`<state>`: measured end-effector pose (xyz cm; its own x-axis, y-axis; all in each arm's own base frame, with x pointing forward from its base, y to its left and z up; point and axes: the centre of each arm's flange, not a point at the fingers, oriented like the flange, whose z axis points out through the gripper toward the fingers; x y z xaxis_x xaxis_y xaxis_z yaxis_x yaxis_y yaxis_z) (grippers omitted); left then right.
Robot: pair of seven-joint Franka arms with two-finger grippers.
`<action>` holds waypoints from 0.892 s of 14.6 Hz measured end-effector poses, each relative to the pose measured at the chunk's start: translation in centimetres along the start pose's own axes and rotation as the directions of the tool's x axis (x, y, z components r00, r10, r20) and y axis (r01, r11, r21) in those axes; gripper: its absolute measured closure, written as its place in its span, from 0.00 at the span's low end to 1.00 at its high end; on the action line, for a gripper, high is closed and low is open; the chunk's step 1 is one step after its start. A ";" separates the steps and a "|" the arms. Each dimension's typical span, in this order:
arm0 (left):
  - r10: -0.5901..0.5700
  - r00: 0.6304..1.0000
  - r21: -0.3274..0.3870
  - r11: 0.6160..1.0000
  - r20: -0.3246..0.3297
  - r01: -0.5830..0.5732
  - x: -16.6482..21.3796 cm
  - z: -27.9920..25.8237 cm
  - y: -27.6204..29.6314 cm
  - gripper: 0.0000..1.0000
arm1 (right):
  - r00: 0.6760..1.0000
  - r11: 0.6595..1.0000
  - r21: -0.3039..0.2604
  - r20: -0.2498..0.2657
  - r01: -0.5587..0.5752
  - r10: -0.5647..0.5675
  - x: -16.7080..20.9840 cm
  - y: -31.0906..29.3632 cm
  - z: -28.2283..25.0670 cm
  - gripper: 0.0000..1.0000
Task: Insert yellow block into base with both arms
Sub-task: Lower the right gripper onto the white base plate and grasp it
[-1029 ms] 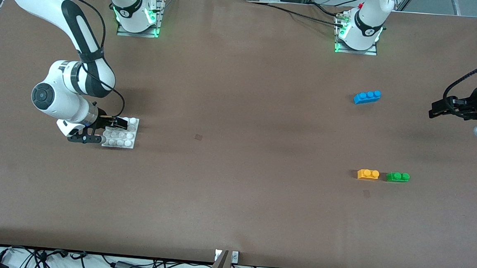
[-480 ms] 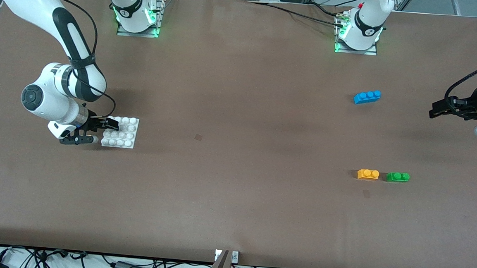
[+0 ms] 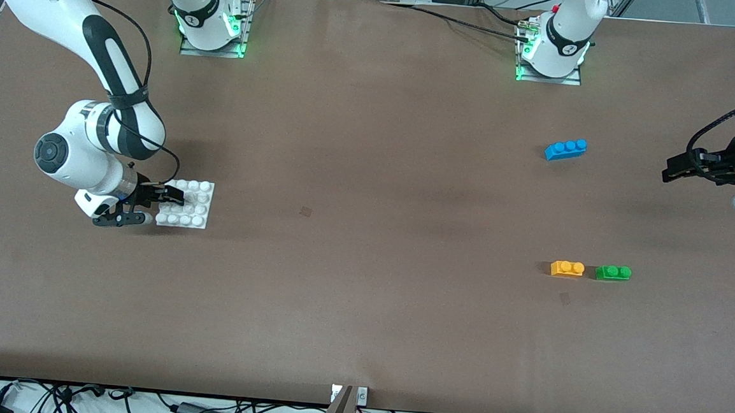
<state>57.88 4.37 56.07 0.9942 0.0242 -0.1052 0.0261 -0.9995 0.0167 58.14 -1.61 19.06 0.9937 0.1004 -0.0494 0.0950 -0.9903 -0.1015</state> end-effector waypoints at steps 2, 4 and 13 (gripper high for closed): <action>-0.001 1.000 0.000 1.000 0.000 0.001 0.0 0.0 0.0 0.00 | 1.000 1.000 0.001 0.007 0.000 0.000 -0.1 0.0 0.4 0.00; -0.002 1.000 -0.002 1.000 0.000 0.002 0.0 0.0 -0.1 0.00 | 1.000 1.000 0.005 0.014 -0.001 0.001 -0.1 -0.1 0.9 0.00; -0.003 1.000 -0.004 1.000 0.000 0.003 0.0 0.0 -0.1 0.00 | 1.000 0.999 0.044 0.010 -0.013 0.013 0.2 -1.2 1.4 0.00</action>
<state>57.87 4.51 56.07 0.9941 0.0275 -0.1050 0.0298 -0.9993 0.0204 58.19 -0.32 17.81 0.9942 0.0884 -0.0605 0.0790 -0.9864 -0.1440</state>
